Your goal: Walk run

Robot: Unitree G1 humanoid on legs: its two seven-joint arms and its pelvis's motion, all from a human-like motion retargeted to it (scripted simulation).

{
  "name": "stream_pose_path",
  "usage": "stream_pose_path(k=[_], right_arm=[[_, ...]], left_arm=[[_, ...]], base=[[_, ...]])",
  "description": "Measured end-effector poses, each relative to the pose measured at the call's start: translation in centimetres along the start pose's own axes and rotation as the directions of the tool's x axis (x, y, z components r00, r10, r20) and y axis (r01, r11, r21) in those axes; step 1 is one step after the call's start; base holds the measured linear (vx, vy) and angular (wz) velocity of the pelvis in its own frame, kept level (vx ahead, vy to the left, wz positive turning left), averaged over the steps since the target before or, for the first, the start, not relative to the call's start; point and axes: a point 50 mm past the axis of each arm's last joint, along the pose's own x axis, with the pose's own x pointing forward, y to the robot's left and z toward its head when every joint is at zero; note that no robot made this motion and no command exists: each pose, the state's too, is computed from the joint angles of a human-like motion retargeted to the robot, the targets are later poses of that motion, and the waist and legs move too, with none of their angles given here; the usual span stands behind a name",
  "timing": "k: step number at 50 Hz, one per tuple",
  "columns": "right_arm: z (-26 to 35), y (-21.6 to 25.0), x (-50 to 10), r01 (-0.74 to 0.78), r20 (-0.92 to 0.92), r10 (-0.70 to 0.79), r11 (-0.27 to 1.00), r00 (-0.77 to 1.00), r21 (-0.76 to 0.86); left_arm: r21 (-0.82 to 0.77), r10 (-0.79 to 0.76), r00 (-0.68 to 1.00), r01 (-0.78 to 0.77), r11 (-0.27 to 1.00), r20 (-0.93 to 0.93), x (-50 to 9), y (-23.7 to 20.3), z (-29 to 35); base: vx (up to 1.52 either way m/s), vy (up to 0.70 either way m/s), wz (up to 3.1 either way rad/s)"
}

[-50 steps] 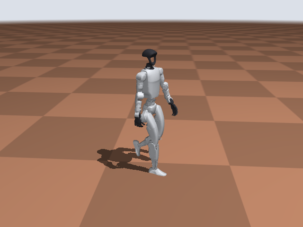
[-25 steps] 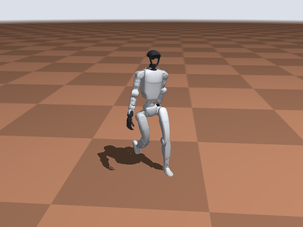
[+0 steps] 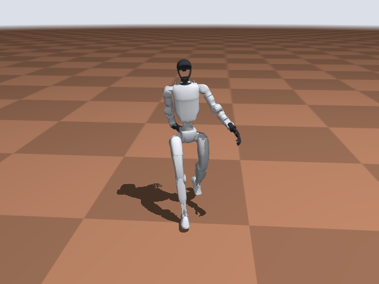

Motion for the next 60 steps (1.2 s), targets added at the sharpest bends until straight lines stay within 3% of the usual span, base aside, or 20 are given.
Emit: stream_pose_path(k=[3, 5, 7, 9, 12, 15, 18, 22, 26, 30, 34, 38, 41, 44, 50, 55, 60], right_arm=[[7.9, -2.0, -3.9, 0.076, 0.304, -0.053, 0.995, 0.951, -0.064], [13.7, -3.9, -8.4, 0.274, 0.492, -0.209, 0.96, 0.845, -0.063], [18.6, -5.2, -13.8, 0.52, 0.649, -0.393, 0.854, 0.651, -0.004], [22.3, -5.5, -19.8, 0.717, 0.785, -0.476, 0.694, 0.397, 0.058], [26.2, -3.6, -29.0, 0.876, 0.922, -0.385, 0.459, 0.048, 0.147], [27.8, -0.5, -36.2, 0.906, 0.959, -0.222, 0.346, -0.175, 0.245], [28.1, 1.8, -40.9, 0.865, 0.935, -0.108, 0.356, -0.337, 0.353], [27.6, 1.7, -42.6, 0.792, 0.895, -0.083, 0.436, -0.438, 0.428], [27.0, -1.9, -37.1, 0.722, 0.91, -0.269, 0.554, -0.316, 0.414], [25.7, -3.9, -25.8, 0.683, 0.9, -0.423, 0.688, 0.104, 0.245], [20.4, -4.2, -15.3, 0.599, 0.681, -0.45, 0.8, 0.578, 0.02], [13.1, -3.8, -7.9, 0.49, 0.391, -0.392, 0.851, 0.833, -0.189], [8.1, -3.0, -4.1, 0.405, 0.209, -0.353, 0.857, 0.912, -0.318], [3.2, -2.1, -1.5, 0.281, 0.041, -0.289, 0.873, 0.957, -0.398], [-3.5, -1.2, 0.4, 0.189, -0.181, -0.245, 0.942, 0.953, -0.277], [-1.3, -0.6, 0.5, 0.194, -0.029, -0.197, 0.977, 0.98, -0.086], [9.3, -3.9, -5.0, 0.486, 0.359, -0.431, 0.871, 0.828, -0.076]], left_arm=[[0.061, -0.194, 0.978, 0.198, 0.978, -0.073, -2.1, -4.1, -3.7], [0.126, -0.329, 0.917, 0.362, 0.924, -0.225, -4.9, -6.7, -7.7], [0.214, -0.349, 0.811, 0.488, 0.846, -0.469, -9.3, -8.5, -12.7], [0.25, -0.31, 0.664, 0.608, 0.754, -0.681, -15.0, -9.9, -17.3], [0.179, -0.289, 0.453, 0.743, 0.645, -0.843, -23.3, -12.6, -21.1], [-0.042, -0.386, 0.223, 0.82, 0.57, -0.895, -29.9, -15.8, -22.1], [-0.239, -0.476, 0.036, 0.83, 0.504, -0.879, -34.9, -18.5, -21.8], [-0.347, -0.498, -0.111, 0.843, 0.411, -0.86, -38.5, -19.5, -21.5], [-0.284, -0.415, -0.123, 0.892, 0.352, -0.901, -38.3, -17.5, -22.3], [-0.152, -0.359, 0.033, 0.867, 0.475, -0.933, -33.7, -14.8, -23.0], [-0.045, -0.314, 0.203, 0.774, 0.632, -0.927, -24.2, -11.2, -21.8], [0.137, -0.252, 0.535, 0.584, 0.8, -0.806, -13.9, -9.7, -17.0], [0.168, -0.221, 0.791, 0.376, 0.911, -0.571, -6.9, -8.0, -11.4], [0.109, -0.202, 0.929, 0.246, 0.963, -0.31, -2.1, -4.8, -5.4], [0.025, -0.105, 0.994, 0.105, 0.994, 0.001, 1.3, 0.7, 2.7], [-0.137, -0.001, 1.0, 0.003, 0.991, 0.016, 1.0, -2.3, 1.7], [-0.09, -0.103, 0.994, 0.1, 0.991, -0.026, -2.8, -8.0, -3.6]], base=[[0.87, -0.35, -1.36], [0.92, -0.47, -0.9], [0.87, -0.48, -1.88], [1.04, -0.51, -2.74], [0.86, -0.23, -3.35], [0.96, -0.02, -3.62], [1.07, 0.09, -2.81], [1.19, 0.03, -0.51], [1.32, -0.23, 0.35], [1.48, -0.2, -0.21], [0.88, -0.21, -0.8], [0.82, -0.18, 0.53], [0.99, -0.33, 0.71], [0.81, -0.24, -0.32], [0.99, -0.45, -0.71], [1.07, -0.56, -0.03], [1.12, -0.56, -1.36]])
